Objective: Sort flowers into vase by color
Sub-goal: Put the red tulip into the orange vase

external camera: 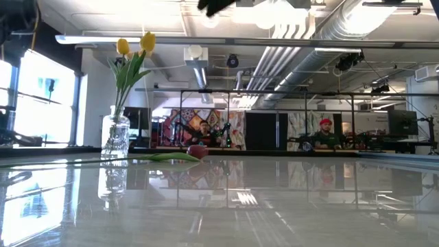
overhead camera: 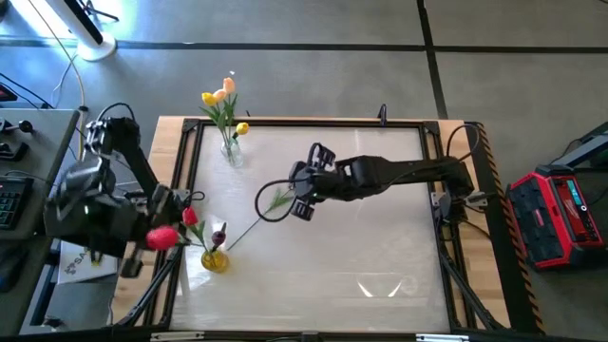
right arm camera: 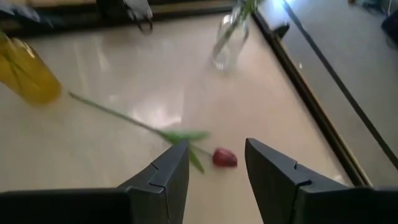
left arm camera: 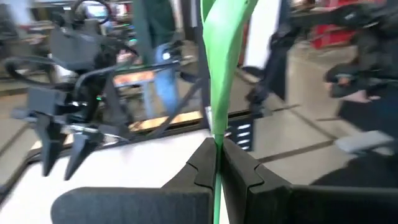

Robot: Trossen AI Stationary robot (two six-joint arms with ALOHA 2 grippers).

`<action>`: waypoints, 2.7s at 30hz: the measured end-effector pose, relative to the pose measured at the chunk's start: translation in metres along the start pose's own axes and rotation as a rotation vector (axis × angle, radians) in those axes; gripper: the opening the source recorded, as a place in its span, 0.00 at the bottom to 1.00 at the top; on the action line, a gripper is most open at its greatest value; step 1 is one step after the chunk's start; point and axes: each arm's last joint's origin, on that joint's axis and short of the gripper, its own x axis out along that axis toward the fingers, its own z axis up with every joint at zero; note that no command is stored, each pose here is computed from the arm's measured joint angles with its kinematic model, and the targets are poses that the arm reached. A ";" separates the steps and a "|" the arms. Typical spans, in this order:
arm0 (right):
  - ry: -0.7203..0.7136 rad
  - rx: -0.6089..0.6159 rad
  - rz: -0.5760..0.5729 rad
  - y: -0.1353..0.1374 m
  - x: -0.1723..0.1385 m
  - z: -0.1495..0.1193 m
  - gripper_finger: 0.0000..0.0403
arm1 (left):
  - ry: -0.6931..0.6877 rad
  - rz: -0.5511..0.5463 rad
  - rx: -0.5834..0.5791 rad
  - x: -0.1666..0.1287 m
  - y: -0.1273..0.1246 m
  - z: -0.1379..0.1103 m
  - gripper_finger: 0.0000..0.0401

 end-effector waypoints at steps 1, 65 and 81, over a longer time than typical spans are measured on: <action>0.018 -0.007 -0.005 0.001 0.004 -0.004 0.36 | 0.005 0.028 0.011 0.002 -0.007 -0.005 0.00; -0.492 0.496 0.381 -0.088 -0.171 -0.022 0.36 | 0.049 0.136 -0.162 -0.013 -0.008 -0.111 0.00; -0.503 0.551 0.288 -0.062 -0.183 -0.032 0.36 | 0.003 0.143 -0.092 -0.010 -0.026 -0.130 0.00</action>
